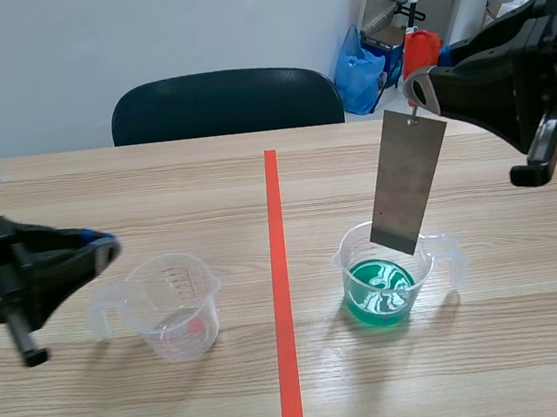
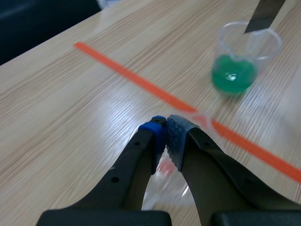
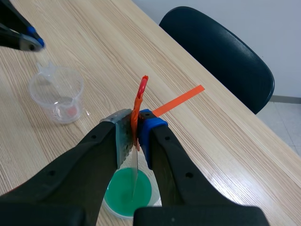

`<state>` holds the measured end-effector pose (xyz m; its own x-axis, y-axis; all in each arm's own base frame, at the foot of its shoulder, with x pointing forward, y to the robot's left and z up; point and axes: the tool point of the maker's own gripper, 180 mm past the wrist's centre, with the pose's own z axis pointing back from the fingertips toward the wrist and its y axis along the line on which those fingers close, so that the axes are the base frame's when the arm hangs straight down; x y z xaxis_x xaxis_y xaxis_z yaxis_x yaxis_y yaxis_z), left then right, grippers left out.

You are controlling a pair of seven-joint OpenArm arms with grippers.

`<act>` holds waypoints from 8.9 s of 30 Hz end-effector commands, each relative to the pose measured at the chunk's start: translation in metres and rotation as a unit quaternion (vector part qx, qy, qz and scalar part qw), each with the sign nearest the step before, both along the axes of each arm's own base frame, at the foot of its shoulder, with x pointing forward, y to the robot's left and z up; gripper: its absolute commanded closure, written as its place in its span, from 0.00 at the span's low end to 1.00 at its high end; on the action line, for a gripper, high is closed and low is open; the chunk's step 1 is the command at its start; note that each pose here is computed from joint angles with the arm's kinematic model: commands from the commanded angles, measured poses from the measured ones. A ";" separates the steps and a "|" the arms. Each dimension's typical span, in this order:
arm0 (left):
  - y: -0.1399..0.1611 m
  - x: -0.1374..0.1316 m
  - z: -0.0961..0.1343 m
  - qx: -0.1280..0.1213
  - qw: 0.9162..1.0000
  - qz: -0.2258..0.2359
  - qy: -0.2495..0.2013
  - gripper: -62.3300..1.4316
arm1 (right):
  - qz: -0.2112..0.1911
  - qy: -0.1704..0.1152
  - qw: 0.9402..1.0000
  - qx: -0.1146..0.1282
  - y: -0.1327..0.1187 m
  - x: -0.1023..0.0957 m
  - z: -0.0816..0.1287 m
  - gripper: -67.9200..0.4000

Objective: Do the redox reaction experiment

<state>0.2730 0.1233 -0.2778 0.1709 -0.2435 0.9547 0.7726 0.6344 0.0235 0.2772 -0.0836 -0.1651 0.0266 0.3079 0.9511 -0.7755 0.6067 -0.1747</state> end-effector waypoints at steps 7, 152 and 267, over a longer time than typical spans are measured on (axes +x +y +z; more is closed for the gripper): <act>0.072 -0.056 0.003 -0.014 0.997 0.070 0.039 0.93 | -0.001 -0.016 1.000 0.009 0.000 0.003 0.011 0.99; 0.136 -0.200 0.022 0.003 0.976 0.220 -0.005 0.00 | -0.001 -0.019 1.000 0.009 0.000 0.003 0.011 0.99; 0.136 -0.200 0.022 0.004 0.976 0.219 -0.005 0.00 | -0.021 0.017 1.000 0.010 0.002 0.019 -0.087 0.99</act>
<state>0.0713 0.2613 -0.2613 0.2714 -0.1754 0.9464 0.4336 0.9001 0.0424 0.2924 -0.0803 -0.2603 0.0959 0.2902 0.9522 -0.7561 0.6434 -0.1199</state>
